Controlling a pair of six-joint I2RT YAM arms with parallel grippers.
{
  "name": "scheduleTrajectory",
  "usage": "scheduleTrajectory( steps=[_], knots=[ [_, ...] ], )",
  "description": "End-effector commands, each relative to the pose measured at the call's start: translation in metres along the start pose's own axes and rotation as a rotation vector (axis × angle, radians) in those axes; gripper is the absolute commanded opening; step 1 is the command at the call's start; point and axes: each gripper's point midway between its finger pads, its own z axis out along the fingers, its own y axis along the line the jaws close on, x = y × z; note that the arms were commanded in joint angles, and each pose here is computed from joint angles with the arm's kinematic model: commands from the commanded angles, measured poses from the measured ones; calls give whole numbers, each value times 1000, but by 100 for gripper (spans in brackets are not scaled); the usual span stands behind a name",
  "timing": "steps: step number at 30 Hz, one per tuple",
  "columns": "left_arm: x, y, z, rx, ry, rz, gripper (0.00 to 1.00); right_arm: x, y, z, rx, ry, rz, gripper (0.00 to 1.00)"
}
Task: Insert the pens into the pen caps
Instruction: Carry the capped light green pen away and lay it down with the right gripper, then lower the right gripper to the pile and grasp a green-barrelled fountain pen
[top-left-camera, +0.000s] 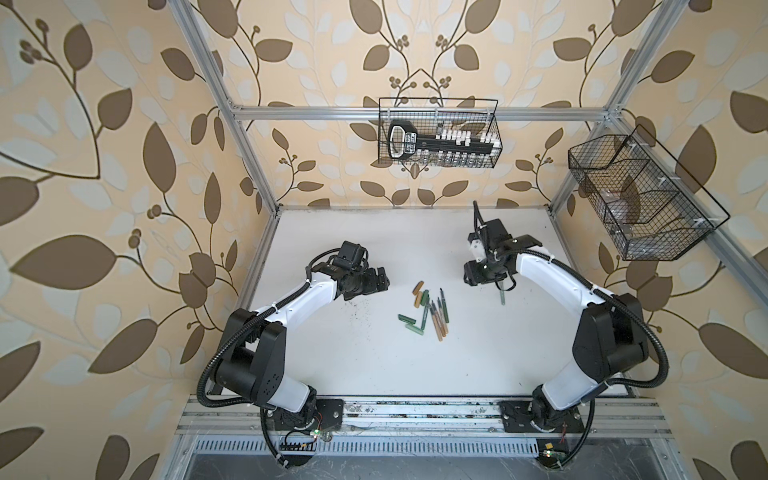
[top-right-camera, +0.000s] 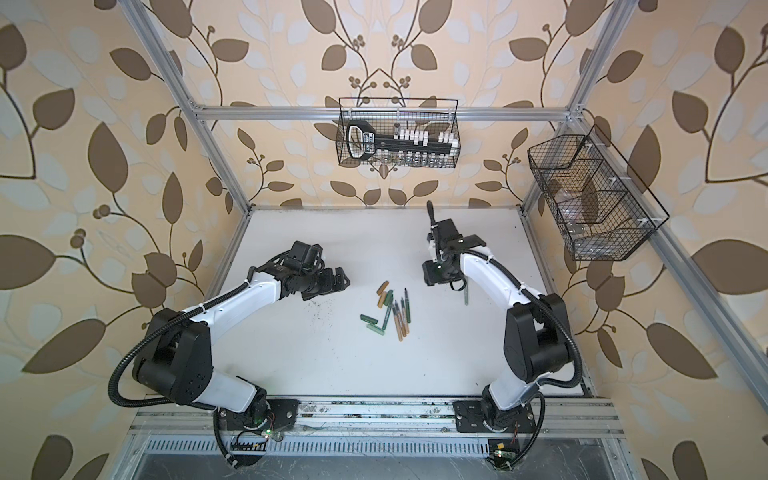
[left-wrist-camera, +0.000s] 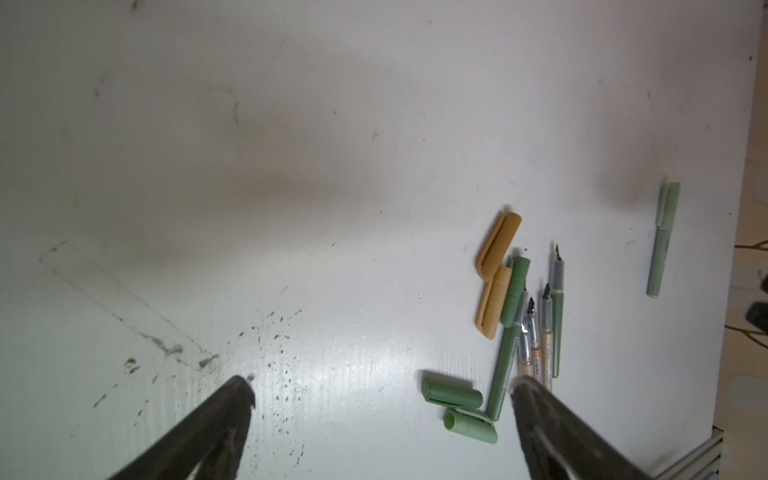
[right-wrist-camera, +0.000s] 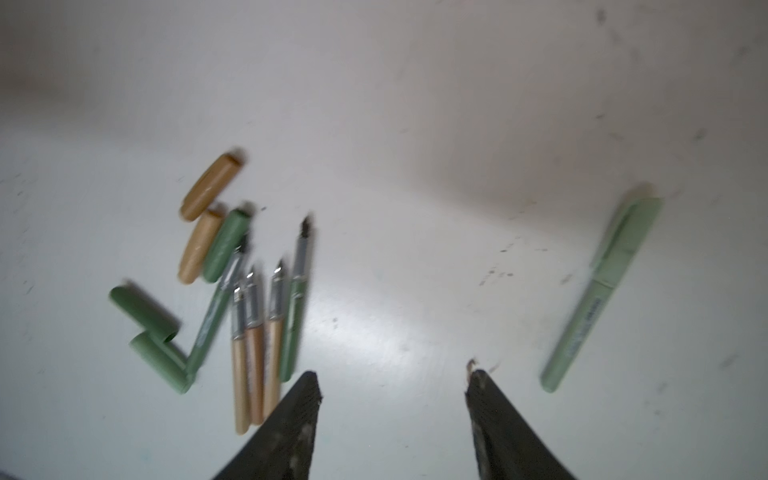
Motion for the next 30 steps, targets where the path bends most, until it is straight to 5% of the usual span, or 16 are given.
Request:
scheduleTrajectory(
  steps=[1, 8, 15, 30],
  knots=[
    [-5, 4, -19, -32, -76, -57, 99, 21, 49, 11, -137, 25, -70, 59],
    [-5, 12, -26, -49, -134, -123, 99, 48, 108, 29, -232, 71, -167, 58],
    [-4, 12, -28, -41, -139, -126, 99, 42, 72, 56, -131, 72, 5, 53],
    [-5, 7, -32, -19, -142, -102, 99, 19, 44, 93, -74, 122, 54, 40]
  ],
)
